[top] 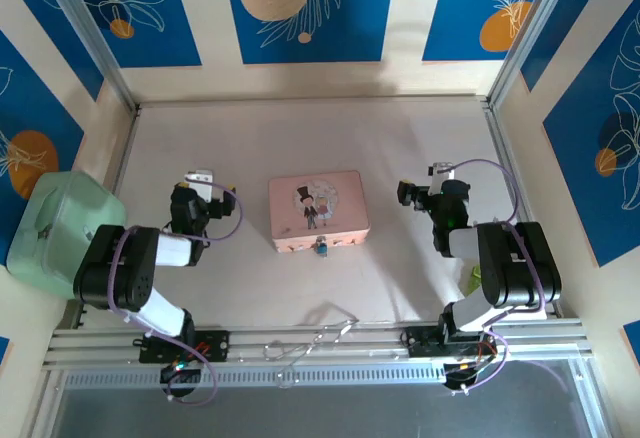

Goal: Unlock the padlock with the key

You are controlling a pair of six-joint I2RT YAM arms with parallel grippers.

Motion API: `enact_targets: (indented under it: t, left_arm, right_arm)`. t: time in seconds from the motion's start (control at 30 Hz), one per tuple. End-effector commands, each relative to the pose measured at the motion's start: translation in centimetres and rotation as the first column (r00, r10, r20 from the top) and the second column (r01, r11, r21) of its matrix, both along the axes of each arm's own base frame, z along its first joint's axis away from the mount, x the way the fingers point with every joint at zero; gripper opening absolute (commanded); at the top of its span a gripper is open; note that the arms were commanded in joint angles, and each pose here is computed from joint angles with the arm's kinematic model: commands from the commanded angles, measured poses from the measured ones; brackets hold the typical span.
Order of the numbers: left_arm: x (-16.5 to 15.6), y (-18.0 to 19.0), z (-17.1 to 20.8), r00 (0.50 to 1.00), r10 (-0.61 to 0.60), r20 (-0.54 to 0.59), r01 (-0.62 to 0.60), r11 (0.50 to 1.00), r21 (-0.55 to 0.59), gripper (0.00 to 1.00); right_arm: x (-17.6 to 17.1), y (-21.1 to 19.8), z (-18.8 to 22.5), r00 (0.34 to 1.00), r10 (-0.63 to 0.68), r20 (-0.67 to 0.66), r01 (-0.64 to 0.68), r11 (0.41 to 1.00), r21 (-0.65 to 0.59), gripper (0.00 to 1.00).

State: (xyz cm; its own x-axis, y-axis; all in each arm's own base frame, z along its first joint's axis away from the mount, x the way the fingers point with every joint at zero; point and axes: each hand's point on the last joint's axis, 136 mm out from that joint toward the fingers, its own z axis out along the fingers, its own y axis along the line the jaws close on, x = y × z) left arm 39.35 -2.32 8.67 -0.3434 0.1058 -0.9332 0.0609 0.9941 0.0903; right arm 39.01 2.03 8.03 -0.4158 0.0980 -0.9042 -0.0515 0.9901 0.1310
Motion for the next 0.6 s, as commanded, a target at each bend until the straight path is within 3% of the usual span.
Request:
enact_targets:
  t: [0.0,0.57]
  left_arm:
    - [0.34,-0.12,0.53,1.000,-0.007,0.022,0.008,1.000,-0.012,0.99]
    - [0.40,-0.11,0.45,1.000,-0.009,0.016,0.009,1.000,-0.013,0.99]
  right_arm:
    - [0.69,0.39,1.37,0.999,0.031,0.044,-0.031,0.999,-0.009,0.99]
    - [0.69,0.34,1.34,0.999,0.032,0.042,-0.032,0.999,-0.005,0.99]
